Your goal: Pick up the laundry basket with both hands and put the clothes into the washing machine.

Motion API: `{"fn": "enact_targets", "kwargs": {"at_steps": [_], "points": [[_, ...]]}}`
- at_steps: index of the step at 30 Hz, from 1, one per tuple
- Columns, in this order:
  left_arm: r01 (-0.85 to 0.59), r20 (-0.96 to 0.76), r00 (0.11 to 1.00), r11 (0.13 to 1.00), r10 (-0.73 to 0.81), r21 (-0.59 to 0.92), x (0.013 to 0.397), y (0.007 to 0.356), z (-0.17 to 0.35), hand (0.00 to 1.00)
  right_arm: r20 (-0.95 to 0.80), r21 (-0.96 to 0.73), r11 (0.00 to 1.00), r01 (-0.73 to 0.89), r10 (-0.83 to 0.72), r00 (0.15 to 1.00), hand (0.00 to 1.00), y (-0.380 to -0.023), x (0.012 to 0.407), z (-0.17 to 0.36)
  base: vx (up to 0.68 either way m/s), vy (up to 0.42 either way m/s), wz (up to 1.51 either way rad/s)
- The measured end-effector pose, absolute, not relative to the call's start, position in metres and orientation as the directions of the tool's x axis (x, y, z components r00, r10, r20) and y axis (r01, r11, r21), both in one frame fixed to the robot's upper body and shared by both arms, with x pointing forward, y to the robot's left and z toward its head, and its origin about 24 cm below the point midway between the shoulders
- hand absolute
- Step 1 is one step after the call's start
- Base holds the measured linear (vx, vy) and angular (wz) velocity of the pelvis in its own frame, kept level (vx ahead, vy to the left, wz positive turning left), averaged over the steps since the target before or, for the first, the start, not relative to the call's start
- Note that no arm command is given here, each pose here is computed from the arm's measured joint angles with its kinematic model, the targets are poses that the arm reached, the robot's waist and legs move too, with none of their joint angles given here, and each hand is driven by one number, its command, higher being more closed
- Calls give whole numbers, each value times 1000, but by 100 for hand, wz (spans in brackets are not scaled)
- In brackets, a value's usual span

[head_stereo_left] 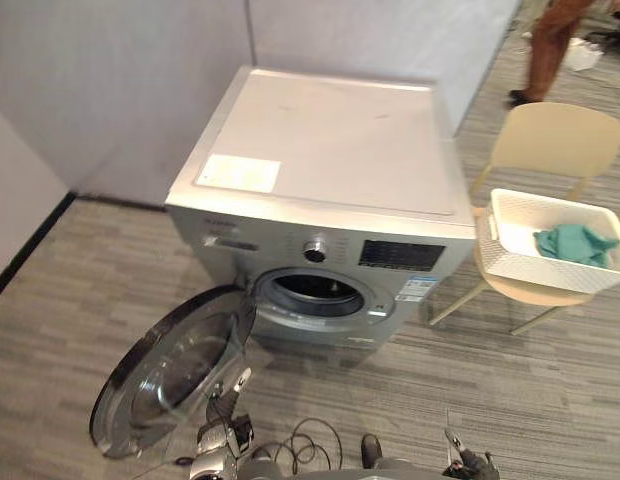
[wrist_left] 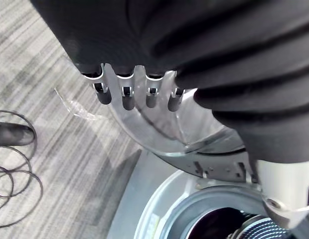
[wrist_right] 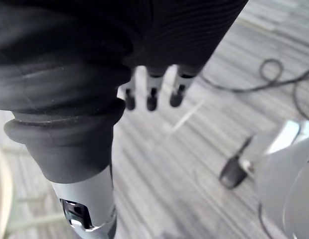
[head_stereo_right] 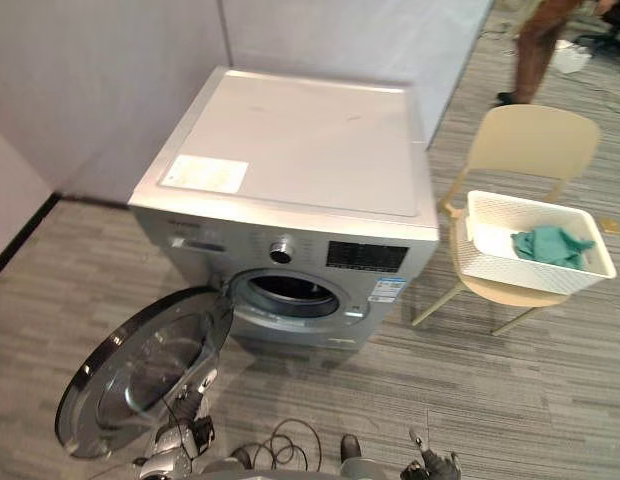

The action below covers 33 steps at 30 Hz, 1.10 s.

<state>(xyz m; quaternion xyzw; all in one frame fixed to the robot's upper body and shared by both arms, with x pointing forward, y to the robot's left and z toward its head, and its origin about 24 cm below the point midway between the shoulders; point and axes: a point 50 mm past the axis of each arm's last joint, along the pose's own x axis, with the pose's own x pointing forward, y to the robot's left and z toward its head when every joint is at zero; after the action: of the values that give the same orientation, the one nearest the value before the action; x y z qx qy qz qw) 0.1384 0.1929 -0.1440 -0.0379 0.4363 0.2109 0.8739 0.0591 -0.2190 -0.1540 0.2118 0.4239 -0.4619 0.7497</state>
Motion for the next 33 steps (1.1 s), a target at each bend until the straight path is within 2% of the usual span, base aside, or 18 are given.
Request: {"fn": "enact_targets", "kwargs": {"at_steps": [4, 6, 10, 15, 21, 22, 26, 28, 29, 31, 33], "points": [[-371, -809, 490, 918, 324, 143, 128, 185, -150, 0, -859, -102, 378, 920, -500, 110, 0, -221, 31, -160, -3, -25, -65], [-370, -813, 487, 919, 319, 139, 127, 183, -151, 0, -857, -100, 362, 927, -504, 104, 0, -223, 29, -159, -27, -33, -69], [-347, -810, 499, 928, 307, 137, 130, 180, -150, 0, -853, -73, 414, 907, -497, 158, 0, -219, 41, -158, -48, -33, -98], [-340, -825, 484, 932, 290, 129, 124, 177, -153, 0, -850, -87, 420, 903, -505, 152, 0, -220, 39, -157, 46, 18, -91], [-414, -811, 506, 908, 294, 71, 137, 177, -148, 0, -901, -157, 405, 901, -432, 37, 0, -211, 16, -168, 156, -46, -5], [-433, -811, 500, 899, 303, 69, 136, 179, -148, 0, -902, -155, 406, 901, -430, 38, 0, -212, 16, -168, 188, -109, 8], [-560, -835, 398, 822, 379, 106, 107, 199, -155, 0, -899, -120, 442, 889, -428, 92, 0, -211, 26, -166, 151, -227, -33], [-594, -857, 336, 794, 391, 129, 89, 200, -159, 0, -877, -89, 517, 851, -446, 180, 0, -213, 45, -161, 127, -287, -121], [-600, -859, 333, 790, 389, 125, 88, 199, -159, 0, -863, -75, 544, 836, -456, 219, 0, -214, 55, -159, 108, -60, -137], [-587, -864, 342, 802, 369, 110, 89, 193, -160, 0, -811, -36, 638, 769, -468, 350, 0, -217, 90, -147, 135, -11, -142], [-593, -864, 343, 798, 369, 106, 87, 193, -160, 0, -790, -14, 707, 708, -441, 425, 0, -207, 109, -142, 237, 51, -113]]}}
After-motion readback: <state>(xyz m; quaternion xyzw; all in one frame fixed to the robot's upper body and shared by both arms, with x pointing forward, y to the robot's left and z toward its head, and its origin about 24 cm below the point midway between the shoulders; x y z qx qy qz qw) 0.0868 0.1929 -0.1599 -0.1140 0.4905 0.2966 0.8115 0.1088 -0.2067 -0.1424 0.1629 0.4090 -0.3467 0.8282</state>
